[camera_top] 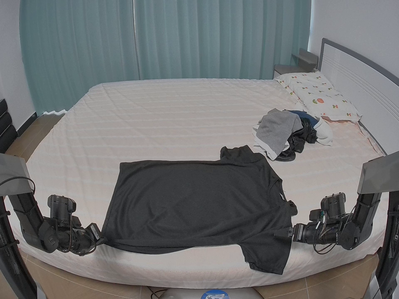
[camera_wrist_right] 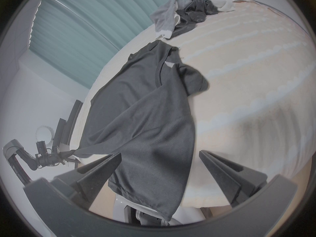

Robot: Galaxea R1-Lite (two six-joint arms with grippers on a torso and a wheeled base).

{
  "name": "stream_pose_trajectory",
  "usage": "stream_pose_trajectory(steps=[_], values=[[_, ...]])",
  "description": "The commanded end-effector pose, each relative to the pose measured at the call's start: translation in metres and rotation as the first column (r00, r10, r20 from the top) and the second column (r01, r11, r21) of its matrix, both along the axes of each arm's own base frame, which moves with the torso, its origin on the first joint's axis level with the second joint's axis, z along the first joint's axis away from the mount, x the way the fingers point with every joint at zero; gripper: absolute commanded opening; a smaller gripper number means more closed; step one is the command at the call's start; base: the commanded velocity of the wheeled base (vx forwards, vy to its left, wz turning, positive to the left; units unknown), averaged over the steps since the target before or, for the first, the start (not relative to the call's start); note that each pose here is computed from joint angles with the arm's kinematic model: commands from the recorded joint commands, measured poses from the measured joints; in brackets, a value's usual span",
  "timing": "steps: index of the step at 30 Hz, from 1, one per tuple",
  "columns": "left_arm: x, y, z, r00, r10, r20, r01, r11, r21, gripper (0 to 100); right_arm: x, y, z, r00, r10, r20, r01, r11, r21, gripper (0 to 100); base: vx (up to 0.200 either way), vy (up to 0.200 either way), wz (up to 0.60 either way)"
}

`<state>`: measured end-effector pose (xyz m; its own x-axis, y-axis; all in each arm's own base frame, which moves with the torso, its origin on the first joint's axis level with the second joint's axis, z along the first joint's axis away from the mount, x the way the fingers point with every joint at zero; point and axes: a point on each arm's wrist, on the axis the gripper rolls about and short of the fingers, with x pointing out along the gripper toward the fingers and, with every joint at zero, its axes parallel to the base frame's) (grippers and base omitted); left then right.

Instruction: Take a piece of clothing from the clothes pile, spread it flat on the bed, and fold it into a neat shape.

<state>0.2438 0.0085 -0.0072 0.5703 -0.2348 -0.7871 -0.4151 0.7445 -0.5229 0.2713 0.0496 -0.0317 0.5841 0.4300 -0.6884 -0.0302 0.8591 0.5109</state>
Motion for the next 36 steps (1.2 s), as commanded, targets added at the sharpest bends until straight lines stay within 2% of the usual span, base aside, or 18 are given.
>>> stream_pose_trajectory(steps=[1, 16, 17, 27, 36], values=[[0.0, 0.001, 0.0, 1.0, 0.004, -0.001, -0.004, 1.0, 0.0, 0, -0.001, 0.006, -0.007, 1.0, 0.019, -0.022, -0.019, 1.0, -0.006, 100, 0.0, 0.0, 0.0], [0.0, 0.002, 0.0, 1.0, 0.001, 0.001, -0.001, 1.0, -0.01, 0, 0.004, 0.01, -0.018, 0.999, 0.022, -0.025, -0.022, 1.0, -0.008, 100, 0.0, 0.0, 0.0], [0.0, 0.002, 0.0, 1.0, 0.002, 0.001, -0.002, 1.0, -0.009, 0, 0.005, 0.01, -0.018, 1.0, 0.019, -0.023, -0.019, 1.0, -0.007, 0, 0.0, 0.0, 0.0], [-0.001, 0.002, 0.001, 1.0, 0.001, 0.0, -0.001, 1.0, -0.01, 0, -0.001, -0.003, -0.014, 0.999, -0.047, 0.0, 0.047, 0.998, -0.032, 0, 0.0, 0.0, 0.0], [-0.004, 0.002, 0.002, 1.0, -0.001, 0.0, 0.001, 1.0, -0.001, 0, -0.025, -0.013, 0.011, 0.997, -0.068, 0.036, 0.069, 0.997, -0.03, 0, 0.0, 0.0, 0.0]])
